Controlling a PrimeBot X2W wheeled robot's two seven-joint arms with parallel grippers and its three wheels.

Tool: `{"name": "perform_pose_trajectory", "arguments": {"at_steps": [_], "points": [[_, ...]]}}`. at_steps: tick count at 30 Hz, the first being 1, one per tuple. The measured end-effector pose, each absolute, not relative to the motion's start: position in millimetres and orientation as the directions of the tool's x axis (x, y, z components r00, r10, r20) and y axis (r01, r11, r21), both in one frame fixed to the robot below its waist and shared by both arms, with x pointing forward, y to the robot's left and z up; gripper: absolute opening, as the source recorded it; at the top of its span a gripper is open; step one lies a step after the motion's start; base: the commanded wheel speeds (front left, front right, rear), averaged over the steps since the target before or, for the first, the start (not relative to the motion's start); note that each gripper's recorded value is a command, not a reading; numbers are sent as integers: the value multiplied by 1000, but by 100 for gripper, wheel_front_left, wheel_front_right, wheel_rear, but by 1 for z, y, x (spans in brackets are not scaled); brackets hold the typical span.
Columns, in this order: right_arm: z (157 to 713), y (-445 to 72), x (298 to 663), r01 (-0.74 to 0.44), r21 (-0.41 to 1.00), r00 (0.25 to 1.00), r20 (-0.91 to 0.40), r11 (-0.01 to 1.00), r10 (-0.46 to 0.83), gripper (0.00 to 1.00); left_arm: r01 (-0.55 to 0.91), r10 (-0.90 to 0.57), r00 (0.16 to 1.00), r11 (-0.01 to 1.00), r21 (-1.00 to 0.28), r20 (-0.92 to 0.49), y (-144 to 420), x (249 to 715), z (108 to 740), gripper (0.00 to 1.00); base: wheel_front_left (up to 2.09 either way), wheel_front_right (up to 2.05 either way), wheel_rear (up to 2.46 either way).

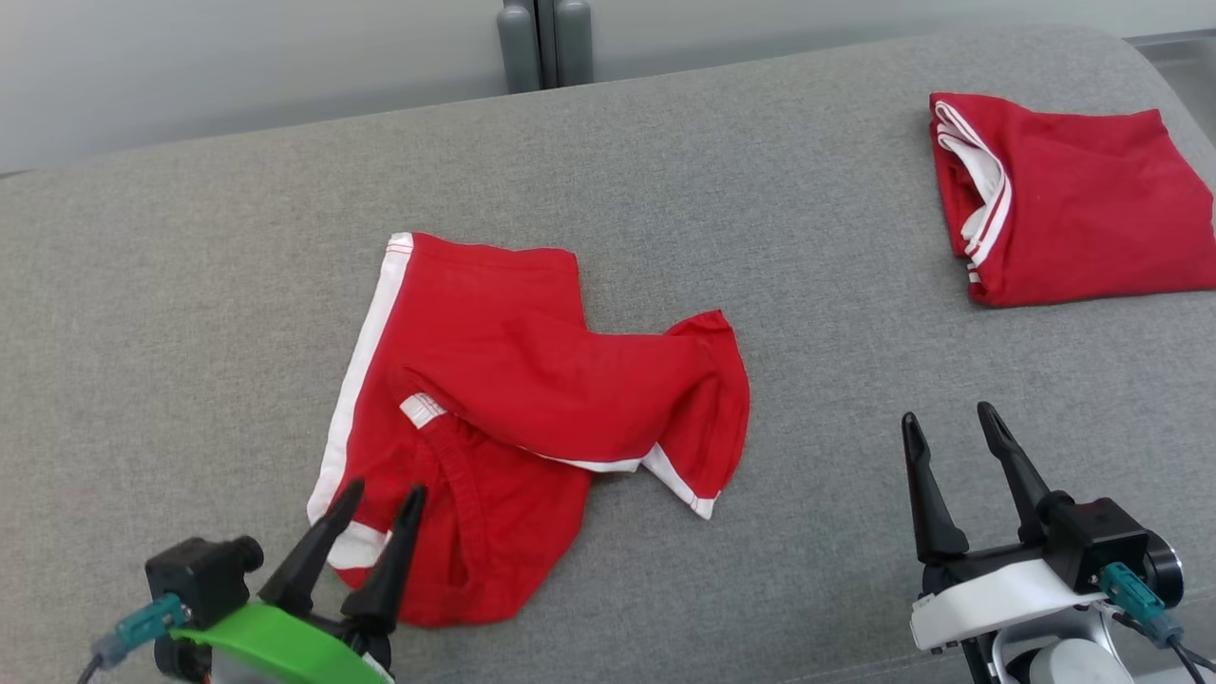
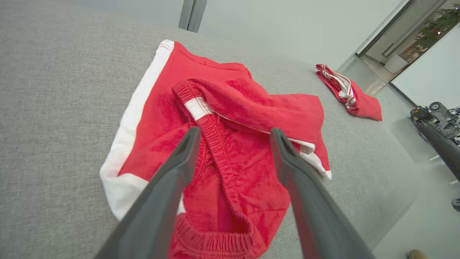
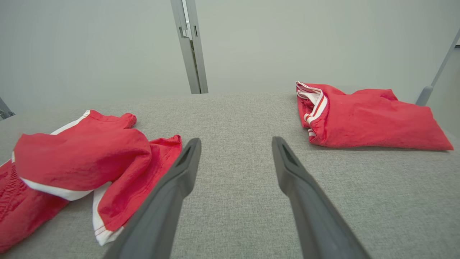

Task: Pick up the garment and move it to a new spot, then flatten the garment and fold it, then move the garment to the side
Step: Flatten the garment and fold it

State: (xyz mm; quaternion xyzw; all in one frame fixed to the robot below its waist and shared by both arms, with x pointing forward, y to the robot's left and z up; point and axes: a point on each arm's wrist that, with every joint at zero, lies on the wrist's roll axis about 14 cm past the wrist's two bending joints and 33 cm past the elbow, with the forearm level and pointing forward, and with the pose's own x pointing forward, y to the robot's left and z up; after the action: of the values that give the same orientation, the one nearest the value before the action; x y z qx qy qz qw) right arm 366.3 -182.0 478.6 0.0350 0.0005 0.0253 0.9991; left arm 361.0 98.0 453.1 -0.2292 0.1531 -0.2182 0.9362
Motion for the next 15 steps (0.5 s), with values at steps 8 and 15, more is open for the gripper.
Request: {"name": "perform_pose_trajectory", "arguments": {"at_steps": [8, 15], "points": [[473, -180, 368, -53, 76, 998, -17, 996, 54, 100, 253, -432, 877, 788, -561, -211, 94, 409, 454, 100, 0, 0, 0], [467, -190, 370, -21, 70, 999, -36, 997, 24, 100, 194, -433, 839, 804, -563, -330, 83, 423, 414, 100, 0, 0, 0]]}}
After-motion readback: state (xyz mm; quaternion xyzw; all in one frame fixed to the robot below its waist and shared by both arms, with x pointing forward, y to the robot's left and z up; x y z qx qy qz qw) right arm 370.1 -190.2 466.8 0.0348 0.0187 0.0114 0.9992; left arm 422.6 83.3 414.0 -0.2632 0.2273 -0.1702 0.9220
